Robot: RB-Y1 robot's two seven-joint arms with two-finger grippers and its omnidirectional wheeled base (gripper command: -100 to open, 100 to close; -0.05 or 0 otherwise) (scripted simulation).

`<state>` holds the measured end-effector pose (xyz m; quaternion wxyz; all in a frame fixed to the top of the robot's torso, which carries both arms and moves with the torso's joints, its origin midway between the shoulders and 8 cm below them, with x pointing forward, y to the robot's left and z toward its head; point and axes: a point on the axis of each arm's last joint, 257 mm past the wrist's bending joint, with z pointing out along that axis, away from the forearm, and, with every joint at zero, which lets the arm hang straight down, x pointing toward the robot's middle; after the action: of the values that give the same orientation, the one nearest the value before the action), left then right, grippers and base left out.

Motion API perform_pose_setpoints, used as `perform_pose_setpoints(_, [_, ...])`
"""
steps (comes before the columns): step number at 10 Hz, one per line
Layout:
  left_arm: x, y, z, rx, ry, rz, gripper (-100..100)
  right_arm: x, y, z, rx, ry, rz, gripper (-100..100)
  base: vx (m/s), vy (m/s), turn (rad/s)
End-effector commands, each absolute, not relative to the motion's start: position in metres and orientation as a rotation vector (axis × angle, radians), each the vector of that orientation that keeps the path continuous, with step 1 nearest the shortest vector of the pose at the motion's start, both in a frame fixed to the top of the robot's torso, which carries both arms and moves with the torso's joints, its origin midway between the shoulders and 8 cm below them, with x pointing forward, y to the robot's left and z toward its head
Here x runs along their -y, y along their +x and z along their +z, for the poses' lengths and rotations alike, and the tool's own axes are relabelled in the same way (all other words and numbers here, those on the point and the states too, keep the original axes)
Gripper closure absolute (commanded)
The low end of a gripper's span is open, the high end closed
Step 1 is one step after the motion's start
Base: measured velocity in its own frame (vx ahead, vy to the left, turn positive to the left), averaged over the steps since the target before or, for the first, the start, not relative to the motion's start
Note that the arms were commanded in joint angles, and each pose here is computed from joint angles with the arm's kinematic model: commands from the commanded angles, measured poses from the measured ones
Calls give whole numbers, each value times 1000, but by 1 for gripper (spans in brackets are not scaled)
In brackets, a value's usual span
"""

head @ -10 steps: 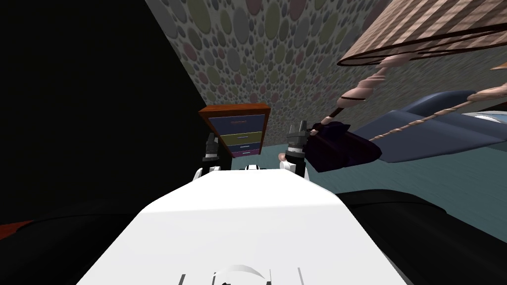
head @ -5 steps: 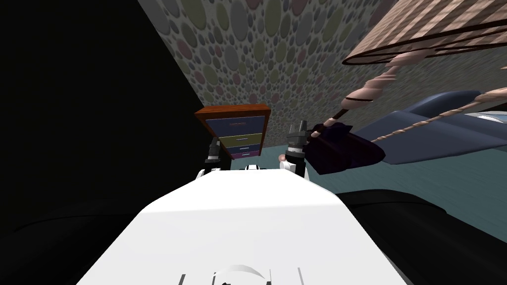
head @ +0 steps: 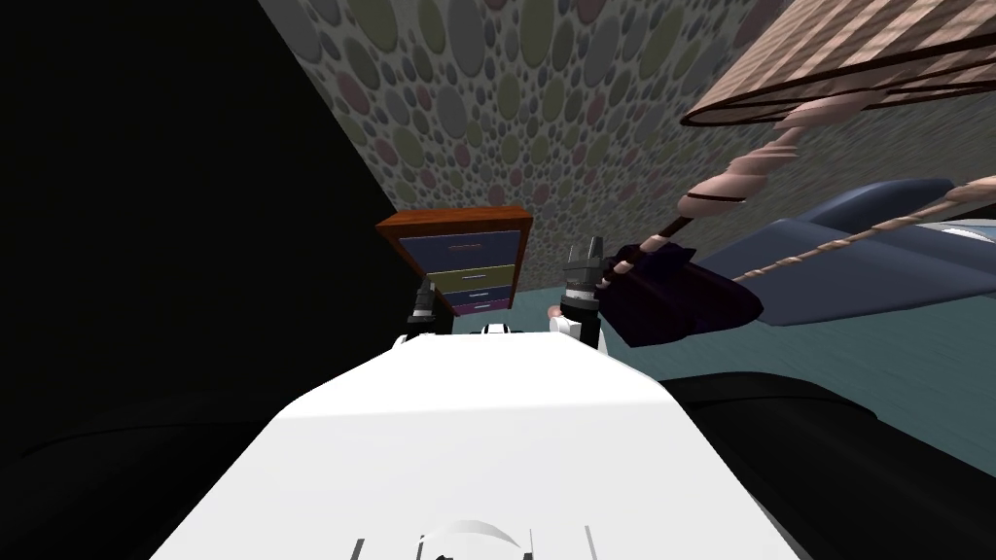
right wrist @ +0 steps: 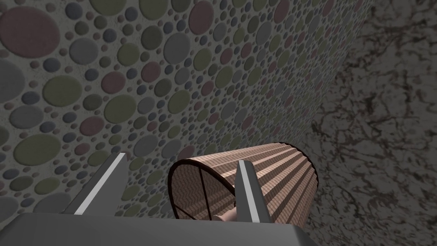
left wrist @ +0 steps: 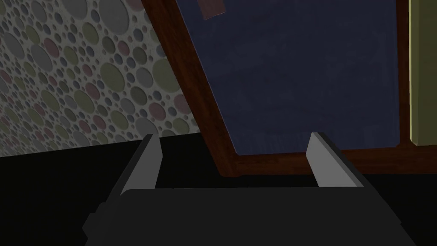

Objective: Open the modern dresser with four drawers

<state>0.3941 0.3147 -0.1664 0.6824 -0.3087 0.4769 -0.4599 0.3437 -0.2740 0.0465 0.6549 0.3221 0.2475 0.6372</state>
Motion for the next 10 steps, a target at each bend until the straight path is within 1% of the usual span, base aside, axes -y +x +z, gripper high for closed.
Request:
perform_pose_setpoints(1, [-319,393,-188,-1097,-704,-1020,-100,274,344,47,-561,730,1445,0,78,-10,-3])
perform_pose_setpoints(10, [-328,380,-270,-1177,-787,-985,-100,274,344,47,-561,730,1445,0,84,-10,-3])
